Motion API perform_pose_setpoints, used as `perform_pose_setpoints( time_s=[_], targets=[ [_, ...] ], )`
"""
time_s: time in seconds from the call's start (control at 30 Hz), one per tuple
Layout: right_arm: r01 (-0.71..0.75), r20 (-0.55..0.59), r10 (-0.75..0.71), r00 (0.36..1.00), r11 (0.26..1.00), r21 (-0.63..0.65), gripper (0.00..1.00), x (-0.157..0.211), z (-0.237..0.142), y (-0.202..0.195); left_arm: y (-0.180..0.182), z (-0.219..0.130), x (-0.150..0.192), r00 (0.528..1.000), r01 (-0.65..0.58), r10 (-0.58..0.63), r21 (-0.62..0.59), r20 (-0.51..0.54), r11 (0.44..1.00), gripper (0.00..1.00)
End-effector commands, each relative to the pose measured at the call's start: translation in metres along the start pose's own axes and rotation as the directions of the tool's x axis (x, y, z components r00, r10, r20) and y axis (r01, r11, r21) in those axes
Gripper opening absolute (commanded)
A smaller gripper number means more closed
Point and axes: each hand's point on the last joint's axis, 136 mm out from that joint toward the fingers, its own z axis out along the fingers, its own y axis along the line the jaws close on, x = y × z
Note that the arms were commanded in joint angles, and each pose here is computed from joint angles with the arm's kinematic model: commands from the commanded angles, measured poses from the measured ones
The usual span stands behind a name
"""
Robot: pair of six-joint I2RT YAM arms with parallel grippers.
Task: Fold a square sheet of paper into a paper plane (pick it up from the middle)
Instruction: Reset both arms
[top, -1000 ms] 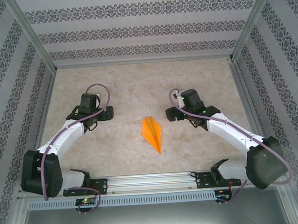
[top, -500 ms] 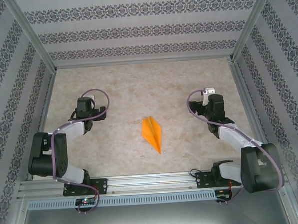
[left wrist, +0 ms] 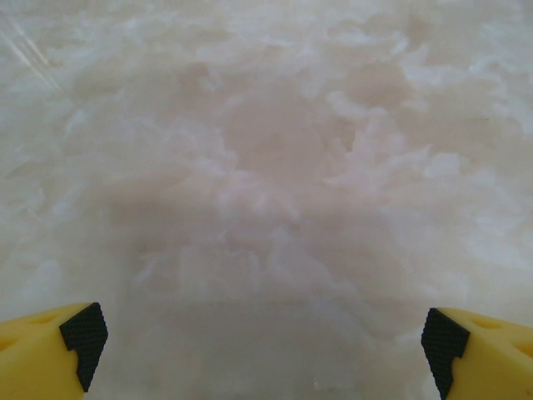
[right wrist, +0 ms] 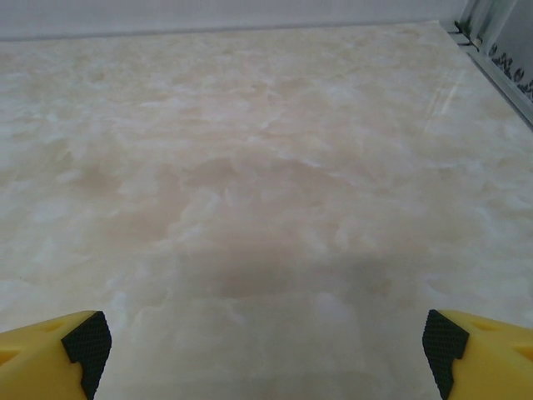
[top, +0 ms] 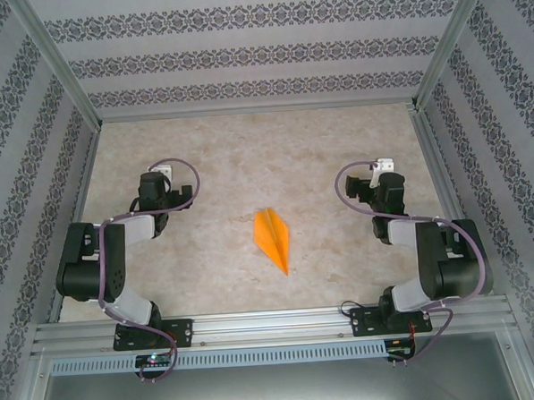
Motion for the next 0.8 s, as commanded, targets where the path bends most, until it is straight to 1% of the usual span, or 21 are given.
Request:
perform_pose_setpoints(
  time_s=[0.0, 0.1, 0.2, 0.23, 0.3, 0.7, 0.77],
  targets=[
    [0.011, 0.115, -0.005, 0.993, 0.999, -0.05, 0.98, -0.017, -0.002, 0.011, 0.004, -0.01, -0.018, 0.993, -0.004, 0.004, 0.004, 0.12, 1.0, 1.0],
    [0.006, 0.123, -0.001, 0.992, 0.999, -0.037, 0.98, -0.016, -0.005, 0.008, 0.003, -0.017, -0.017, 0.985, -0.002, 0.0, 0.008, 0.172, 1.0, 1.0],
    [-0.006, 0.146, 0.008, 0.989, 1.0, -0.014, 0.98, -0.021, -0.007, 0.004, 0.003, -0.021, -0.014, 0.979, 0.004, -0.007, 0.015, 0.203, 1.0, 1.0],
    [-0.006, 0.133, 0.007, 0.991, 1.0, -0.011, 0.98, -0.011, -0.009, 0.003, 0.003, -0.022, -0.011, 0.978, 0.005, -0.008, 0.018, 0.208, 1.0, 1.0],
    [-0.002, 0.126, 0.004, 0.992, 1.0, -0.014, 0.98, -0.01, -0.009, 0.004, 0.001, -0.022, -0.009, 0.973, -0.001, -0.007, 0.033, 0.23, 0.999, 1.0],
    [0.001, 0.09, 0.0, 0.996, 1.0, -0.016, 0.98, -0.004, -0.006, 0.004, 0.002, -0.021, -0.005, 0.974, 0.006, -0.014, 0.034, 0.228, 0.999, 1.0],
    [0.002, 0.112, 0.0, 0.994, 1.0, -0.019, 0.98, -0.016, -0.003, 0.006, 0.002, -0.021, -0.006, 0.973, 0.004, -0.012, 0.035, 0.232, 0.999, 1.0]
  ],
)
